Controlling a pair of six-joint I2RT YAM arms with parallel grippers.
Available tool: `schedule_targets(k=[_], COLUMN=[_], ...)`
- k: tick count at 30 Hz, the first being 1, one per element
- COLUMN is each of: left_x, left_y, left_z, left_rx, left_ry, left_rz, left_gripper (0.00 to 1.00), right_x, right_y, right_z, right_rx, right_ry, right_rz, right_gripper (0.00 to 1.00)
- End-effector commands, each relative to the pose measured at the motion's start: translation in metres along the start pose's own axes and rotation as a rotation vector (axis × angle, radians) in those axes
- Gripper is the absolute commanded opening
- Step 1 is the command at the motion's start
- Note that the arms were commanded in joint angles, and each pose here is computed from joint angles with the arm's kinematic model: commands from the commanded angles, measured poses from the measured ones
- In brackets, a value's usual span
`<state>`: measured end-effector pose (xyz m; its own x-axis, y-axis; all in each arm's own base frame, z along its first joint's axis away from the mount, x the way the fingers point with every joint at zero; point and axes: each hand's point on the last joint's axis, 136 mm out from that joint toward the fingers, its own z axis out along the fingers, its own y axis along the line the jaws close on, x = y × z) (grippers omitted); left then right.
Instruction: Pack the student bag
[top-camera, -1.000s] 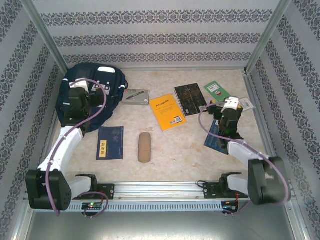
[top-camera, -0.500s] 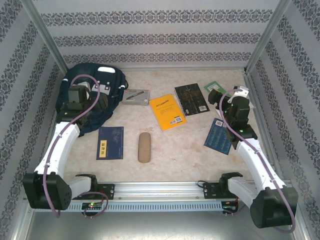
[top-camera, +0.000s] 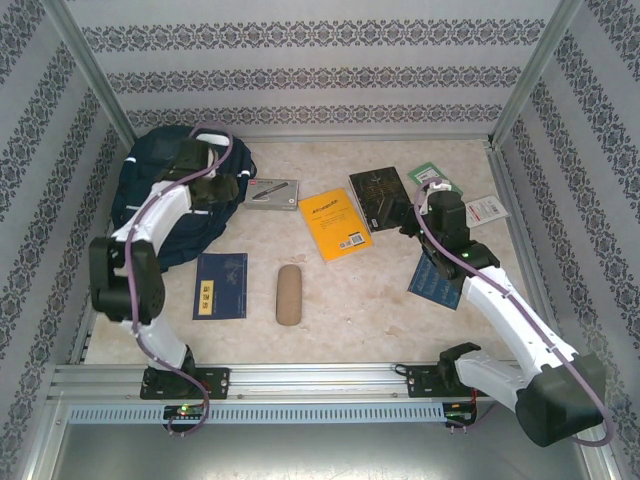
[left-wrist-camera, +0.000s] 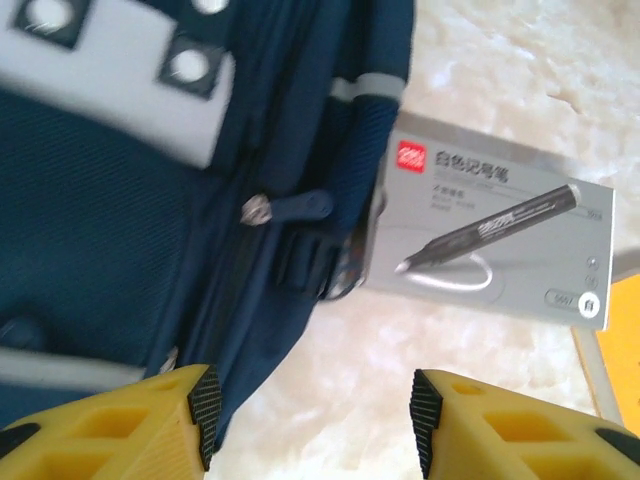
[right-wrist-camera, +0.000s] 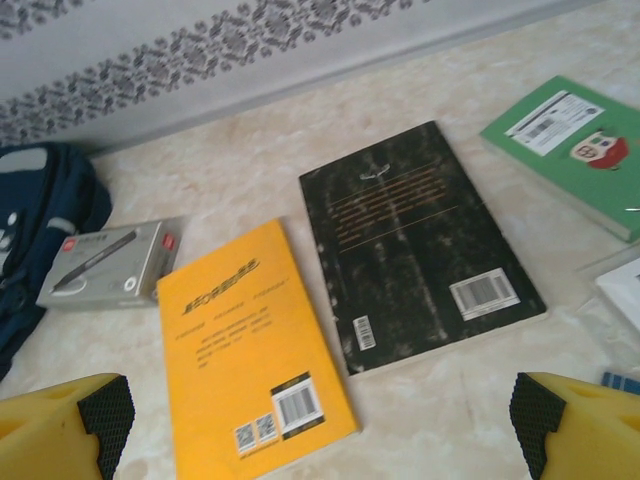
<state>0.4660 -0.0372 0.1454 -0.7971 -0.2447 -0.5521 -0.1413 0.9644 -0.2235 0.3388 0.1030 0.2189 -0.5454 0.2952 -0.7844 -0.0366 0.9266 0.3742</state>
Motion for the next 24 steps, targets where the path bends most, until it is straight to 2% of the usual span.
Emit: schedule_targets(k=[1, 7, 13, 20, 22, 24], left_x=[-0.015, -0.036, -0.049, -0.047, -0.043, -0.038], left_y=[-0.021, -0.028, -0.022, -0.017, -0.016, -0.016], left_z=[0.021, 0.086, 0.127, 0.148, 0.152, 0.155], left_rx=[-0.010, -0.097, -0.161, -0.198, -0.197, -0.197], left_ry=[0.015, 0.066, 0.085, 0.117, 0.129, 0.145], left_rz=[0.074, 0.116, 0.091, 0.096, 0.100, 0.106], left_gripper=[0.53, 0.50, 0.50, 0.50, 0.48, 0.41], right_x=[0.002, 0.015, 0.020, 0.018, 0.020, 0.021], right_y=[0.012, 0.028, 0.033, 0.032, 0.031, 0.031], right_z=[-0.005, -0.010, -0.012, -0.010, -0.008, -0.007], right_rx=[-0.008, -0.056, -0.051, -0.034, -0.031, -0.031], right_ry=[0.027, 0.072, 0.092, 0.092, 0.095, 0.100], right_rz=[-0.026, -0.047, -0.073, -0.084, -0.084, -0.080], right_gripper=[0.98, 0.98, 0.98, 0.98, 0.98, 0.98])
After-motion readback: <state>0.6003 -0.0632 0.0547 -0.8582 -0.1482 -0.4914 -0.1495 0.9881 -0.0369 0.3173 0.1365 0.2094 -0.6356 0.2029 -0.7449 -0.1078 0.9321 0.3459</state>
